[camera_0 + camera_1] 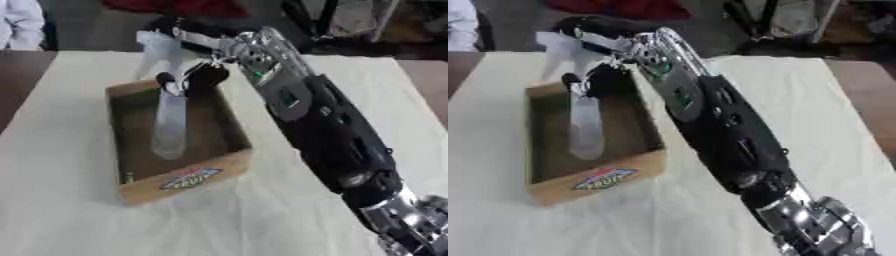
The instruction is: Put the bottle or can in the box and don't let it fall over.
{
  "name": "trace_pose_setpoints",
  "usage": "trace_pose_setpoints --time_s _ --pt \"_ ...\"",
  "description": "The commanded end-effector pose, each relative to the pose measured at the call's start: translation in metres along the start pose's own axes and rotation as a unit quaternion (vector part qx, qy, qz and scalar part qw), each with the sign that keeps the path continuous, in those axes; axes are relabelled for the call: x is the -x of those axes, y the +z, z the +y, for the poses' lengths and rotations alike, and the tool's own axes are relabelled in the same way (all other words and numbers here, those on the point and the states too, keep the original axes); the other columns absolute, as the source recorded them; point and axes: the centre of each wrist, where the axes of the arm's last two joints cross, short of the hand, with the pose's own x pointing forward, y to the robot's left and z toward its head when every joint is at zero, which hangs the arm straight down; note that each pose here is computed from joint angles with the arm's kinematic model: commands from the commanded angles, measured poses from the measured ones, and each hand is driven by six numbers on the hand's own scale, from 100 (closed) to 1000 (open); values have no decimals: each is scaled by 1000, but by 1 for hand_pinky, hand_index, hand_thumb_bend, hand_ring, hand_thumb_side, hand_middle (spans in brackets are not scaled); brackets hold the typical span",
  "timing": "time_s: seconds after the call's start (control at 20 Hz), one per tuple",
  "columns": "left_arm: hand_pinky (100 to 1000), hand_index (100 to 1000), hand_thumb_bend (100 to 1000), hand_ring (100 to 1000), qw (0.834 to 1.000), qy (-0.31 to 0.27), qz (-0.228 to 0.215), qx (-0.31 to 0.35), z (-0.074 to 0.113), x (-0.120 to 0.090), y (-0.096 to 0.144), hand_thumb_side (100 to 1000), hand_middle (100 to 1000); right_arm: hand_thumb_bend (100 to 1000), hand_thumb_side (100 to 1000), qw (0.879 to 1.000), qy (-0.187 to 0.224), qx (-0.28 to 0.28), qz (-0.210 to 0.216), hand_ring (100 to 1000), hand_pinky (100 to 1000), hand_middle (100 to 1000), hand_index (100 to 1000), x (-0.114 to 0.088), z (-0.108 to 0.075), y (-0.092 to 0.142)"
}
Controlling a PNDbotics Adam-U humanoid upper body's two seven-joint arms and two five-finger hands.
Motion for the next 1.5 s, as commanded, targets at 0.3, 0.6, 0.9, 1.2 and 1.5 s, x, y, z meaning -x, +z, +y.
trace_pose_setpoints --time_s 0.3,0.6,0.9,1.2,1.5 --pt "650 773 281 778 1000 -5 -12 11 2 -6 -3 506 716 100 115 998 -8 59 -7 1000 955 1000 942 -9 -37 17" --pt "650 772 280 778 1000 -8 -11 12 3 -6 -2 507 717 100 228 988 -32 154 -2 981 893 984 910 -9 -62 44" --pt "650 772 279 777 1000 -10 -13 25 1 -7 -3 502 716 100 461 953 -109 283 -16 975 888 981 904 6 -82 97" --pt "651 771 279 777 999 -6 -21 40 -4 -10 -5 492 716 100 497 929 -150 338 -15 969 887 984 910 23 -82 146" --pt "651 774 280 776 998 -1 -28 52 -8 -13 -7 486 716 100 512 907 -176 382 23 946 873 969 893 38 -62 185"
